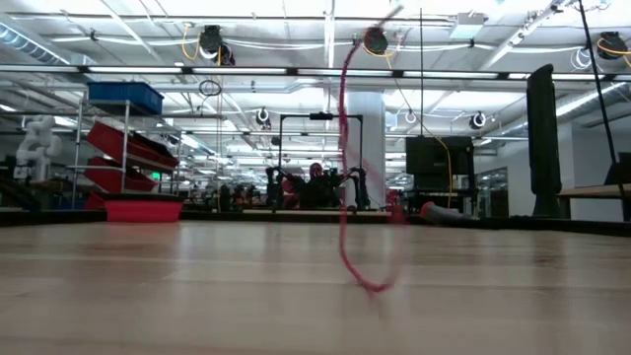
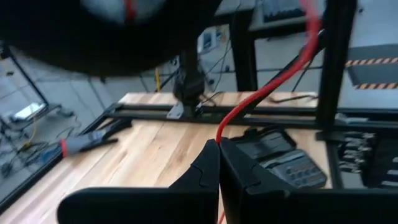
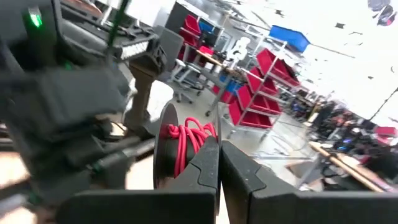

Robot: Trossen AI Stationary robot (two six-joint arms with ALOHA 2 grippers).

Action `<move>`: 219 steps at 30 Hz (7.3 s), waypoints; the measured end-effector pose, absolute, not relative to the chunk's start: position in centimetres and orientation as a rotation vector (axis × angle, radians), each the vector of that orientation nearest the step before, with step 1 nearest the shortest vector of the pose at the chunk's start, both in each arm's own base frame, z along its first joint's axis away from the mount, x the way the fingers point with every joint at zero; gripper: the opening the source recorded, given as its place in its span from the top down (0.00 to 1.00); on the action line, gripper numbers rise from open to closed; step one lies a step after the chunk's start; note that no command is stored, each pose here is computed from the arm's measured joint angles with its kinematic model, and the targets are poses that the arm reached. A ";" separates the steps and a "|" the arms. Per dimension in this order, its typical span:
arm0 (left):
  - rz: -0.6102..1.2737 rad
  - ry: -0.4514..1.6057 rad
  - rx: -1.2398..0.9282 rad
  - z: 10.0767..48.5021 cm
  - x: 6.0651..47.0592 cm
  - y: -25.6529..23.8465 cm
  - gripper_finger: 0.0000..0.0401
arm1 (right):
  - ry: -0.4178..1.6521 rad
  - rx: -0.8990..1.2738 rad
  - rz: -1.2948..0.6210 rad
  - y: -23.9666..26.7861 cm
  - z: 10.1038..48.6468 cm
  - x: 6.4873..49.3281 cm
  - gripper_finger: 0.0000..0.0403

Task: Coil cords
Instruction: Coil the red wire onto the spool

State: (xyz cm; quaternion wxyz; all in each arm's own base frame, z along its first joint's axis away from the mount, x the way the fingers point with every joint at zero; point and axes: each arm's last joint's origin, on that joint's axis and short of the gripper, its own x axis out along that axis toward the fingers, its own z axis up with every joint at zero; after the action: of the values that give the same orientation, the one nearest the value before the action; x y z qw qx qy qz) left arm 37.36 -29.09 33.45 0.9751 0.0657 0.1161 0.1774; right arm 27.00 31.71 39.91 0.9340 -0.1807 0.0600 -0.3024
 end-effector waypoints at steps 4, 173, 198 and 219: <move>0.331 0.198 0.157 34.1 37.1 -29.8 1.00 | 0.126 -0.379 -0.627 31.6 40.0 27.1 1.00; 0.362 0.187 0.261 34.9 29.9 -35.2 1.00 | 0.216 -0.103 -0.040 31.7 41.1 25.2 1.00; 0.300 0.293 0.171 32.6 36.2 -31.0 0.90 | 0.189 -0.153 -0.204 30.8 41.1 25.8 1.00; 0.192 0.330 0.256 30.8 31.2 -35.5 0.69 | 0.176 -0.186 -0.188 31.7 41.4 24.2 1.00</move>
State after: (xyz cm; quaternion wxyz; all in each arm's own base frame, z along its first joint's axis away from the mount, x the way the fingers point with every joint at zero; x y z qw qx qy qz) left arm 31.16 -35.51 30.84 0.9737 0.1271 0.1634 0.0952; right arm 24.20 31.68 41.36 0.9875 -0.0925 0.0875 -0.0934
